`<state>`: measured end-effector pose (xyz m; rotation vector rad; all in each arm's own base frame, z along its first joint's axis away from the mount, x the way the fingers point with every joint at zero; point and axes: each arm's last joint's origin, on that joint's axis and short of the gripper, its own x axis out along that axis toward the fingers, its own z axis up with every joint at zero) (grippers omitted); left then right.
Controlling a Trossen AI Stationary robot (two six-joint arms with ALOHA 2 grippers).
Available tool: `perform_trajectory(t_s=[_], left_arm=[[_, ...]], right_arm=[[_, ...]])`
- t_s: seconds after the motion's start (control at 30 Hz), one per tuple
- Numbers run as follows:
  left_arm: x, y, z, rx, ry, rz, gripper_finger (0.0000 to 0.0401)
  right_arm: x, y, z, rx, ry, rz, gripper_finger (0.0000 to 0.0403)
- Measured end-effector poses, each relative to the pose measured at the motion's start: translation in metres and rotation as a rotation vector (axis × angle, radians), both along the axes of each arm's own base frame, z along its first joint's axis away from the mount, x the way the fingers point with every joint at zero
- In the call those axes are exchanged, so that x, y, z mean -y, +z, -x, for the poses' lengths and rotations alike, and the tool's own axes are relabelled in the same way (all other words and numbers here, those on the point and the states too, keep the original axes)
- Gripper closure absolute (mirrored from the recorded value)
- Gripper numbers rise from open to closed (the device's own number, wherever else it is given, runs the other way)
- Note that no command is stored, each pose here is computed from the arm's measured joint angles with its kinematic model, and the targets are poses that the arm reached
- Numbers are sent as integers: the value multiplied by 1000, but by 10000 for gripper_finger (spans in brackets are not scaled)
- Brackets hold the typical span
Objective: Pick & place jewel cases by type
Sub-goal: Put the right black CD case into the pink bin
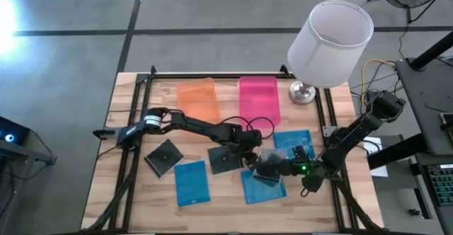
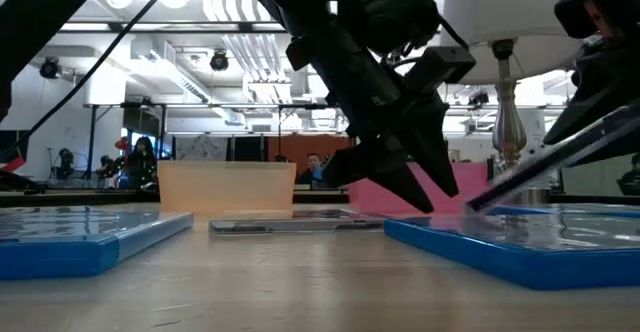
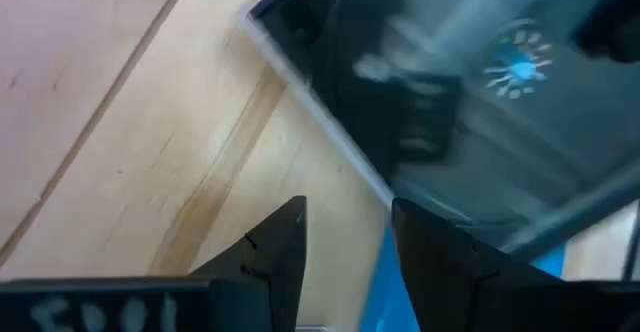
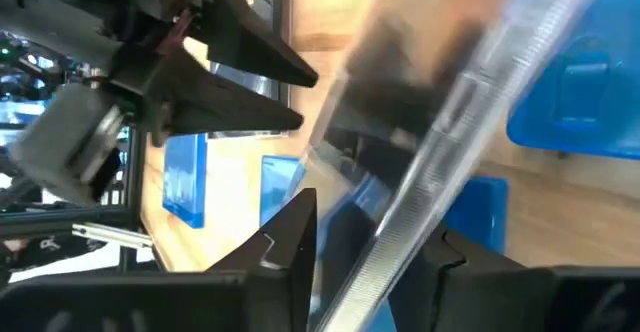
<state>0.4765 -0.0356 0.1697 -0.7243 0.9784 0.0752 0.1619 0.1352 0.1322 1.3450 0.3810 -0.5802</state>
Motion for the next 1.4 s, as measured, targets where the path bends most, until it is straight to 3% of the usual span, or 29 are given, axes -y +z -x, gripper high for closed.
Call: perform_trajectory(t_s=[0.17, 0.33, 0.47, 0.57, 0.73, 1.0, 1.2, 1.4], left_arm=[[-1, 24, 7, 26, 28, -68, 271], [6, 81, 32, 95, 58, -212, 271], [9, 124, 62, 114, 123, -328, 271], [6, 155, 84, 151, 175, -358, 271], [0, 194, 116, 209, 251, -409, 271], [-6, 212, 149, 153, 349, -498, 271], [1, 212, 152, 151, 355, -521, 271], [2, 206, 154, 136, 380, -520, 271]], right_arm=[[1, 1, 0, 22, -23, 8, 343], [3, 13, 2, 117, -83, 31, 386], [11, 36, -1, 165, -86, 113, 387], [31, 57, -6, 97, -84, 246, 388], [79, 95, -21, 6, 9, 333, 388], [171, 120, -20, -28, -79, 328, 389], [217, 106, -32, -138, -54, 303, 389], [254, 90, -61, -156, -68, 250, 385]])
